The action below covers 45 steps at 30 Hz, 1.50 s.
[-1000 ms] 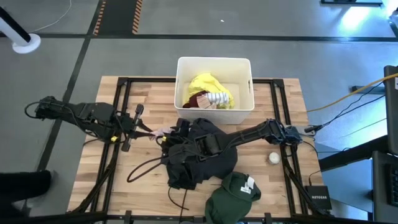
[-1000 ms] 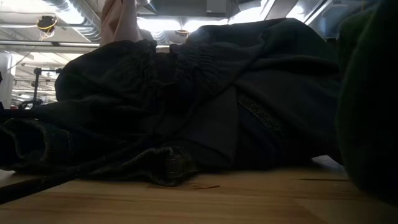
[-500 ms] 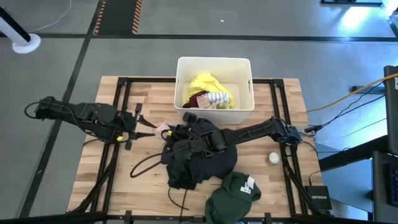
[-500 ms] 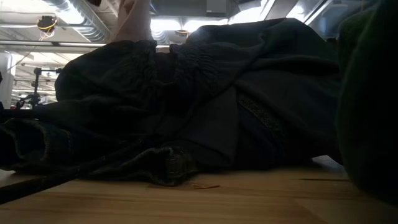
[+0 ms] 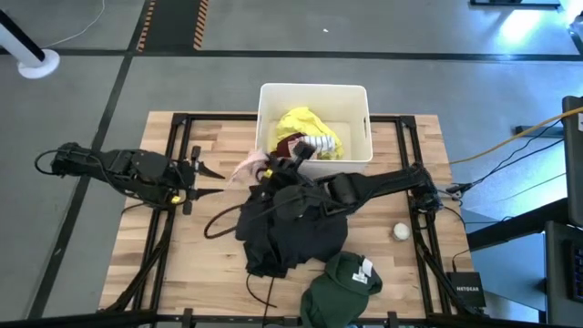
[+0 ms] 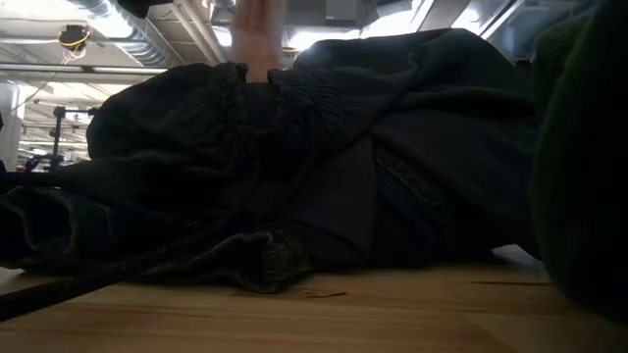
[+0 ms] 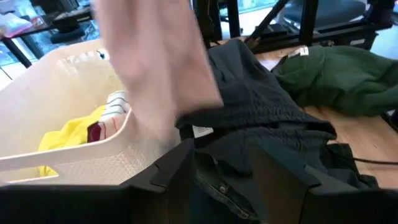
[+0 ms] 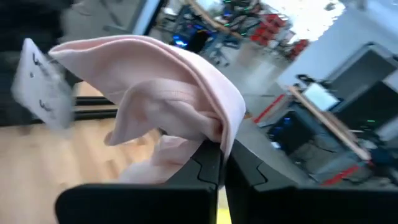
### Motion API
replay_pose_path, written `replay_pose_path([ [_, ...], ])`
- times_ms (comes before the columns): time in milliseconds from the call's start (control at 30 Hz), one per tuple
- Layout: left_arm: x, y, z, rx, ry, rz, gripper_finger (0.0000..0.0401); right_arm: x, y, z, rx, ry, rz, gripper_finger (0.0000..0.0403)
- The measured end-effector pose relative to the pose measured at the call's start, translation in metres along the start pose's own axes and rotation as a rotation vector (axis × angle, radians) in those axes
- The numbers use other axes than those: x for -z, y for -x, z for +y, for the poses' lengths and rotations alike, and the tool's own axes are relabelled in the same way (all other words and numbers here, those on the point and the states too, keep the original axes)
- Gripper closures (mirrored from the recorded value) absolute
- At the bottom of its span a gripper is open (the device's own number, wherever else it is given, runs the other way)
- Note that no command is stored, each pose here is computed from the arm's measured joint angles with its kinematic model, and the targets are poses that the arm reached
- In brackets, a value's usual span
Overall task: Sort clothes
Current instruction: Put the pink underwear into the white bin
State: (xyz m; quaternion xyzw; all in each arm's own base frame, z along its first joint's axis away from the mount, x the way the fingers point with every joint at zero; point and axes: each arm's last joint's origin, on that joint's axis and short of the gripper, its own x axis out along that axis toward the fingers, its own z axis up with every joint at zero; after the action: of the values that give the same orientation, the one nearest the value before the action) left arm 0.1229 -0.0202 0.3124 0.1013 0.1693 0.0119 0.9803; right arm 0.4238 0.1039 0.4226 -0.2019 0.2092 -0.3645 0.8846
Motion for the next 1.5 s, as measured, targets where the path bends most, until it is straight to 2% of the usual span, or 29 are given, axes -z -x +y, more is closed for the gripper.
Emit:
replay_pose_path([
  [167, 0.000, -0.001, 0.000, 0.000, -0.013, 0.003, 0.0248, -0.007, 0.000, -0.034, 0.117, 0.002, 0.006, 0.0388],
  [367, 0.000, -0.001, 0.000, 0.000, -0.013, 0.002, 0.0248, -0.010, -0.010, -0.072, 0.187, -0.041, 0.023, 0.0387],
  [600, 0.000, -0.001, 0.000, 0.000, -0.012, 0.002, 0.0248, 0.005, -0.036, -0.103, 0.291, -0.025, 0.125, 0.0387],
  [933, 0.000, -0.001, 0.000, 0.000, -0.011, 0.001, 0.0248, 0.060, -0.072, -0.128, 0.228, -0.147, 0.433, 0.0386],
  [1267, 0.000, -0.003, -0.001, 0.001, -0.014, 0.010, 0.0248, 0.094, -0.098, -0.127, 0.165, -0.302, 0.630, 0.0383],
  [1367, 0.000, -0.005, -0.001, 0.002, -0.009, 0.017, 0.0248, 0.098, -0.101, -0.128, 0.143, -0.342, 0.661, 0.0361],
  [1500, 0.000, -0.006, -0.002, 0.003, 0.012, 0.024, 0.0248, 0.098, -0.101, -0.128, 0.124, -0.351, 0.672, 0.0299],
])
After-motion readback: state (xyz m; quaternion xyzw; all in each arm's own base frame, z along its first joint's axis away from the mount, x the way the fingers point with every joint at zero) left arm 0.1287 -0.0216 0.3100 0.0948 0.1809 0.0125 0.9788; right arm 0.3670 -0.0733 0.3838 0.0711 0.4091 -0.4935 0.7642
